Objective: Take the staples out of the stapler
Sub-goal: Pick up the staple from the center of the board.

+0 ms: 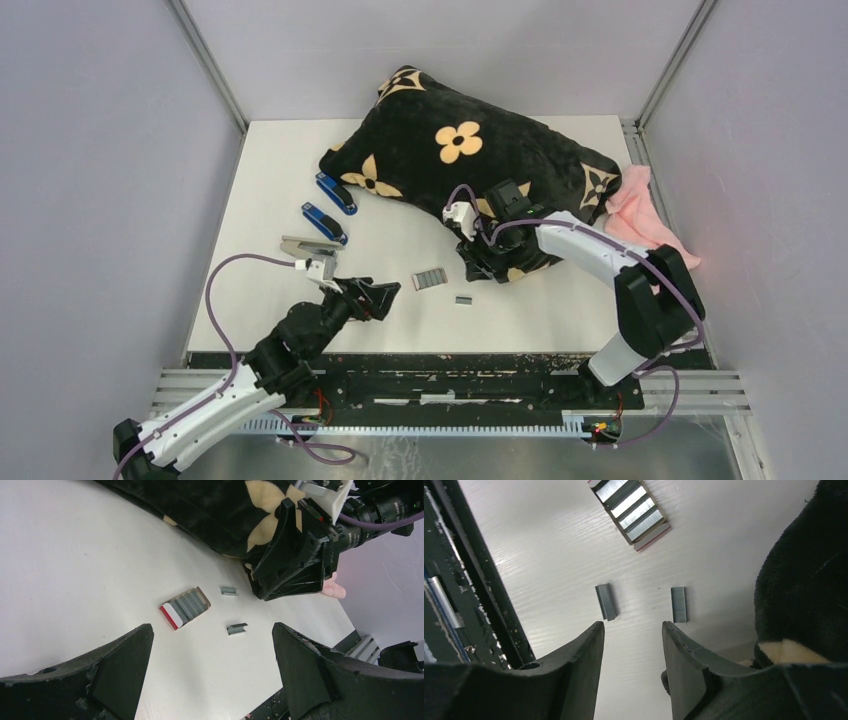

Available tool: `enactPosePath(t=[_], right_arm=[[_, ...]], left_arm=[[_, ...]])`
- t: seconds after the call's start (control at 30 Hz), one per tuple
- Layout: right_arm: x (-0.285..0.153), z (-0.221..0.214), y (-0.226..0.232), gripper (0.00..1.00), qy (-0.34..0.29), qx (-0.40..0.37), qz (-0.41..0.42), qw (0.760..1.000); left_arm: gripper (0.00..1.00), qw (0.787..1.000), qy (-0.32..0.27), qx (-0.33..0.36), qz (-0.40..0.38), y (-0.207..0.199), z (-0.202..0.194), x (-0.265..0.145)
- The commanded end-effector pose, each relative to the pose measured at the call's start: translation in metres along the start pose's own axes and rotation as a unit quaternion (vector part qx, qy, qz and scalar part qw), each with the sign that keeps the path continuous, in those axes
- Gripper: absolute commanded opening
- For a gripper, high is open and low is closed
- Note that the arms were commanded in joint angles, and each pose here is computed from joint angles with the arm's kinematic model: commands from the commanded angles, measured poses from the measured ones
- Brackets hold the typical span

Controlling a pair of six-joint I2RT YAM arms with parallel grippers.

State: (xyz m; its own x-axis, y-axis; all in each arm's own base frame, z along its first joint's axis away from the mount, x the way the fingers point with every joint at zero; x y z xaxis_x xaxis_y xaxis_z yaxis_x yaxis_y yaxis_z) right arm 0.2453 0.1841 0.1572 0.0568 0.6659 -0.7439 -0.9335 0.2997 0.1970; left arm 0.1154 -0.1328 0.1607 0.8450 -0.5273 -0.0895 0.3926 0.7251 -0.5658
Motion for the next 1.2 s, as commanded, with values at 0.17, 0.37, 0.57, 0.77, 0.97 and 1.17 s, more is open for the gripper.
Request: enactPosePath(t=[0.17,0.37,0.57,0.77,0.97,1.17], right_arm=[[0.020,0.018,-0.021,0.49,0.079,-0.017,-0.094,0.992],[0.030,0.012,-0.023,0.49,0.114,-0.024,-0.099,0.988],[0.039,0.005,-0.026,0.49,0.145,-0.026,-0.107,0.983],[0.042,0.002,-0.028,0.45,0.157,-0.024,-0.114,0.981],[0.046,0.000,-0.028,0.42,0.165,-0.025,-0.107,0.980],[0.052,-0.003,-0.027,0.38,0.176,-0.027,-0.101,0.979]], left_arm=[[0.95,1.000,-0.004,-0.015,0.022,0.006,-0.006,0.001],[0.95,1.000,0.009,-0.008,0.024,0.007,-0.010,0.005],[0.95,1.000,0.013,-0.006,0.024,0.007,-0.010,0.004],[0.95,1.000,0.009,-0.010,0.021,0.009,-0.011,0.002],[0.95,1.000,0.011,-0.015,0.019,0.009,-0.012,0.000],[0.95,1.000,0.010,-0.019,0.017,0.008,-0.012,-0.001]])
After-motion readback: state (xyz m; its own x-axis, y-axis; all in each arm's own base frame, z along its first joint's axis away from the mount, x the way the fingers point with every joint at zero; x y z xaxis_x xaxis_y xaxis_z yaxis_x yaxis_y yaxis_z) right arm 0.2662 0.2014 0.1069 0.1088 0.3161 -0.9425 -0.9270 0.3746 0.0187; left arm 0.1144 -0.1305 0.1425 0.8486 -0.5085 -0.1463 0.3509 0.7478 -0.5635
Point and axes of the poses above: each gripper's point midway between its finger pads, its own x axis out along the fingers, its own y axis along the line the jaws close on, z = x × y, the point moved 9 cm from there along -x, back along the fingers, and after that the axes turned 1 degree about -x, right-handed, at the moved point
